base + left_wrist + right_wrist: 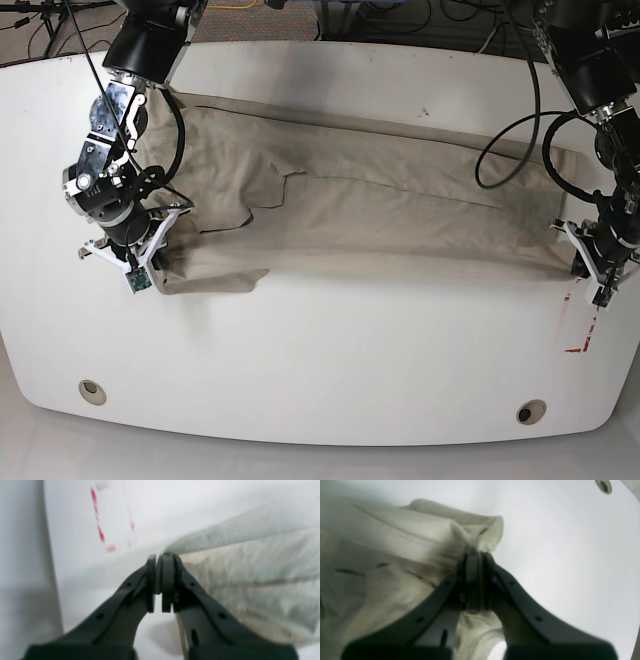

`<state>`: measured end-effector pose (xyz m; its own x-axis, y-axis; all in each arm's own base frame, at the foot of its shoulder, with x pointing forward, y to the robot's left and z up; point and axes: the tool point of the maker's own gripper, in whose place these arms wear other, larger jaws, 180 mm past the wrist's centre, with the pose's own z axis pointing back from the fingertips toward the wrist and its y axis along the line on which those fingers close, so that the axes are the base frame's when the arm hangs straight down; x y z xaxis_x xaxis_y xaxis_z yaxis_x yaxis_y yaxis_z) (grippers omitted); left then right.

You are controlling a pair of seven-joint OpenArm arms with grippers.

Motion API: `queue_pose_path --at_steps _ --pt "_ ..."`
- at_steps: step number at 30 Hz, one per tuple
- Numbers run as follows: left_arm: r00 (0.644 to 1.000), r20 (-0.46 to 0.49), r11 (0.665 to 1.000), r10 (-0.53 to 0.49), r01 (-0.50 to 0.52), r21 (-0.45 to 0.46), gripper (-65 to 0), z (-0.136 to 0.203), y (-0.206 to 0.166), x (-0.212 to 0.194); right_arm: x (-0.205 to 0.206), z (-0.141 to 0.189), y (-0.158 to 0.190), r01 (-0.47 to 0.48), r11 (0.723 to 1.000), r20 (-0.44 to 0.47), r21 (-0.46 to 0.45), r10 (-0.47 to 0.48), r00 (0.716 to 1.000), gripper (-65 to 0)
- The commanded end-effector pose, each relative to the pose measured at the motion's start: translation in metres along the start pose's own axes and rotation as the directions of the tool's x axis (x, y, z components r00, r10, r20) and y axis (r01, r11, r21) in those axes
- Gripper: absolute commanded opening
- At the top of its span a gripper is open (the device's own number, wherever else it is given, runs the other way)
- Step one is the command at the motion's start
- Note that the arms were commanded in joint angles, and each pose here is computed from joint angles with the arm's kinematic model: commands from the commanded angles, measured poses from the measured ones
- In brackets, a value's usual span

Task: Fold the T-shirt properly
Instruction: 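Lift the shirt edges with both grippers and fold toward the other side, then lay the folded edge down and open both grippers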

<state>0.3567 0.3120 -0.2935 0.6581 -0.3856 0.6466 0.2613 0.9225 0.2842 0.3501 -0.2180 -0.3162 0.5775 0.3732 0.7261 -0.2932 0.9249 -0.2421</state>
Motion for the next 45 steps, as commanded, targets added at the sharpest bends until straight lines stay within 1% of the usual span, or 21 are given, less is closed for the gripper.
queue_pose_path --at_steps 1,11,15,21,25,30,34,36,37,39,40,42,43,45 --pt "1.000 0.027 1.000 -0.012 0.011 0.023 -63.2 0.006 0.008 0.007 0.008 0.010 -0.002 -0.020 1.000 0.039 -0.016 0.020 0.999 -61.7" --pt "0.998 -0.049 0.999 -0.034 0.035 0.007 -62.9 0.007 0.003 -0.025 -0.032 0.027 0.018 -0.042 0.999 -0.035 0.007 0.042 0.999 -61.7" --pt "0.998 -0.057 0.999 -0.036 0.037 0.008 -62.9 0.007 0.003 -0.028 -0.044 0.032 0.024 -0.047 0.999 -0.058 0.016 0.048 0.997 -61.7" --pt "0.994 -0.094 0.998 -0.061 0.063 0.010 -62.8 0.010 0.007 -0.041 -0.063 0.037 0.033 -0.044 0.998 -0.101 0.036 0.047 0.994 -61.7" --pt "0.991 -0.103 0.997 -0.083 0.082 -0.009 -62.8 0.008 0.000 -0.041 -0.071 0.037 0.041 -0.048 0.997 -0.120 0.059 0.054 0.991 -61.7" --pt "0.985 -0.145 0.996 -0.090 0.086 -0.032 -62.8 0.008 -0.009 -0.061 -0.077 0.036 0.057 -0.061 0.993 -0.132 0.102 0.075 0.988 -61.7" --pt "0.984 -0.156 0.996 -0.090 0.085 -0.037 -62.6 0.007 -0.011 -0.065 -0.080 0.035 0.066 -0.068 0.990 -0.140 0.126 0.085 0.986 -61.0" --pt "0.982 -0.164 0.995 -0.098 0.091 -0.050 -62.5 0.005 -0.015 -0.067 -0.082 0.036 0.069 -0.070 0.989 -0.145 0.133 0.089 0.985 -57.5" --pt "0.980 -0.170 0.994 -0.106 0.097 -0.058 -62.4 0.004 -0.018 -0.070 -0.082 0.036 0.069 -0.069 0.989 -0.144 0.134 0.089 0.986 -54.4" --pt "0.977 -0.176 0.992 -0.118 0.107 -0.072 -59.6 0.003 -0.023 -0.071 -0.082 0.036 0.069 -0.069 0.989 -0.144 0.134 0.089 0.986 -46.3" --pt "0.977 -0.174 0.991 -0.124 0.113 -0.073 -56.7 0.003 -0.024 -0.070 -0.082 0.036 0.068 -0.070 0.989 -0.145 0.131 0.089 0.985 -40.6" --pt "0.976 -0.176 0.990 -0.128 0.116 -0.076 -51.1 0.003 -0.026 -0.070 -0.081 0.036 0.068 -0.072 0.989 -0.141 0.130 0.090 0.986 -31.7" --pt "0.976 -0.174 0.990 -0.128 0.117 -0.075 -46.3 0.003 -0.025 -0.069 -0.079 0.036 0.067 -0.075 0.989 -0.137 0.126 0.092 0.986 -24.7" --pt "0.977 -0.170 0.991 -0.126 0.116 -0.072 -38.8 0.003 -0.024 -0.067 -0.074 0.037 0.064 -0.081 0.990 -0.125 0.117 0.095 0.988 -16.2"
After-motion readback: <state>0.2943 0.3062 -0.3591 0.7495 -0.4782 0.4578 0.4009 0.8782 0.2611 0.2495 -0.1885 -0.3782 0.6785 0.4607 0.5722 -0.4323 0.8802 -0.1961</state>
